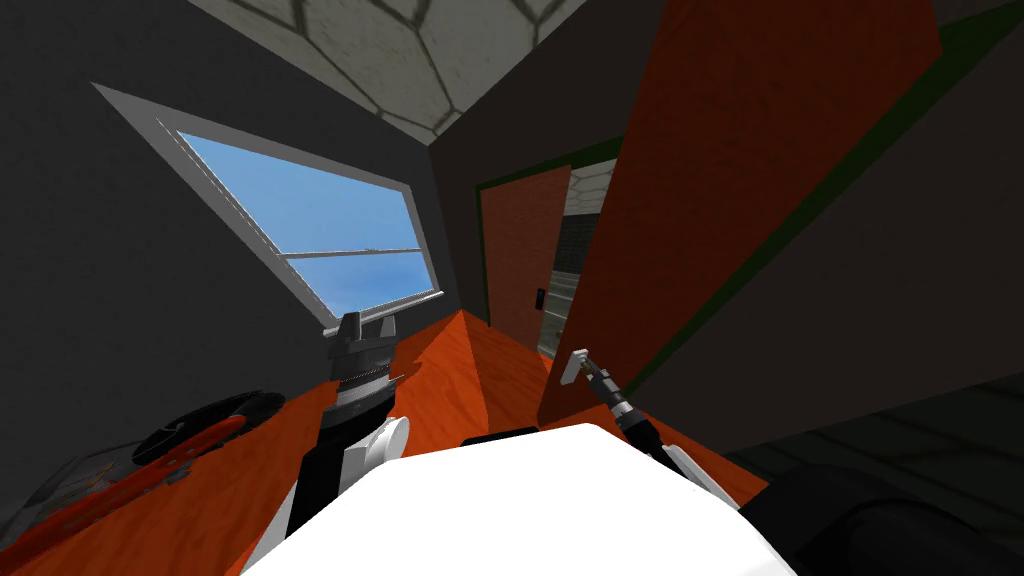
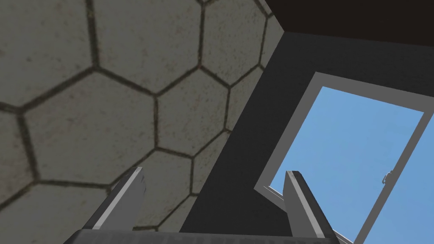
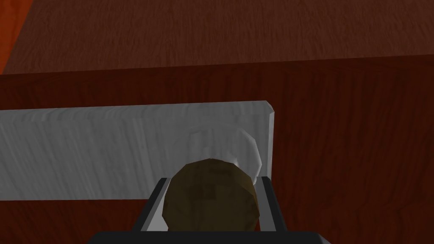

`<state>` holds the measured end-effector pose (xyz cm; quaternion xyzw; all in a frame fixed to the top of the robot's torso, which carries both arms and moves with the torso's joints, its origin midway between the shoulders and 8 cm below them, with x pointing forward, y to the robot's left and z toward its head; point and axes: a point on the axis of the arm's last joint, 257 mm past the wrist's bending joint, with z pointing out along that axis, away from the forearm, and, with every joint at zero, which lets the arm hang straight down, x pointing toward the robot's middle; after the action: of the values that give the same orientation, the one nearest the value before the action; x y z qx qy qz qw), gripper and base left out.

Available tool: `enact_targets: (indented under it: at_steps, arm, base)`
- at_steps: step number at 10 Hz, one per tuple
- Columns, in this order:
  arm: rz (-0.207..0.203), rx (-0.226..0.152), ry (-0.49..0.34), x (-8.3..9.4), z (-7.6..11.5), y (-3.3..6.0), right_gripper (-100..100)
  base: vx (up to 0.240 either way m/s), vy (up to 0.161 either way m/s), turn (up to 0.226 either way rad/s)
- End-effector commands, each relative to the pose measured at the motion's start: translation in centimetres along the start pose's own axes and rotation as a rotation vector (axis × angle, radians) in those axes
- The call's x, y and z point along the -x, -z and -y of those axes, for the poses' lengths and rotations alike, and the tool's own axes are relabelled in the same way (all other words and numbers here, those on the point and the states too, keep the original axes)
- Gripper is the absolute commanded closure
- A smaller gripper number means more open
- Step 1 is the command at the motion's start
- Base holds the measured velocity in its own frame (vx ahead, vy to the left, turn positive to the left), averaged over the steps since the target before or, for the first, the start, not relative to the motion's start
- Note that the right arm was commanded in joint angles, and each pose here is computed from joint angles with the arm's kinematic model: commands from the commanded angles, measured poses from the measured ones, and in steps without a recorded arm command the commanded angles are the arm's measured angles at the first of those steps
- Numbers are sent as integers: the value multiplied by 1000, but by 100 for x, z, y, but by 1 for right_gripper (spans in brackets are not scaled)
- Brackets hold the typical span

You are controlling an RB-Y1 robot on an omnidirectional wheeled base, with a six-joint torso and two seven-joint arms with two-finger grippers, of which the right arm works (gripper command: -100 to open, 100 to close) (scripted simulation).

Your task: Pull the door open

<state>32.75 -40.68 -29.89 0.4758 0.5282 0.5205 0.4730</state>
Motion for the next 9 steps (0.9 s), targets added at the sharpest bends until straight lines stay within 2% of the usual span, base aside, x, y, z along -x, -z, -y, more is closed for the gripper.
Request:
enact_targets:
  at_steps: [1, 9]
  arm:
    - [-11, 2, 0, -5, -3, 15, 100]
    - [-77, 10, -3, -33, -21, 105, 100]
  base:
    - [-124, -29, 100]
    - [-201, -86, 130]
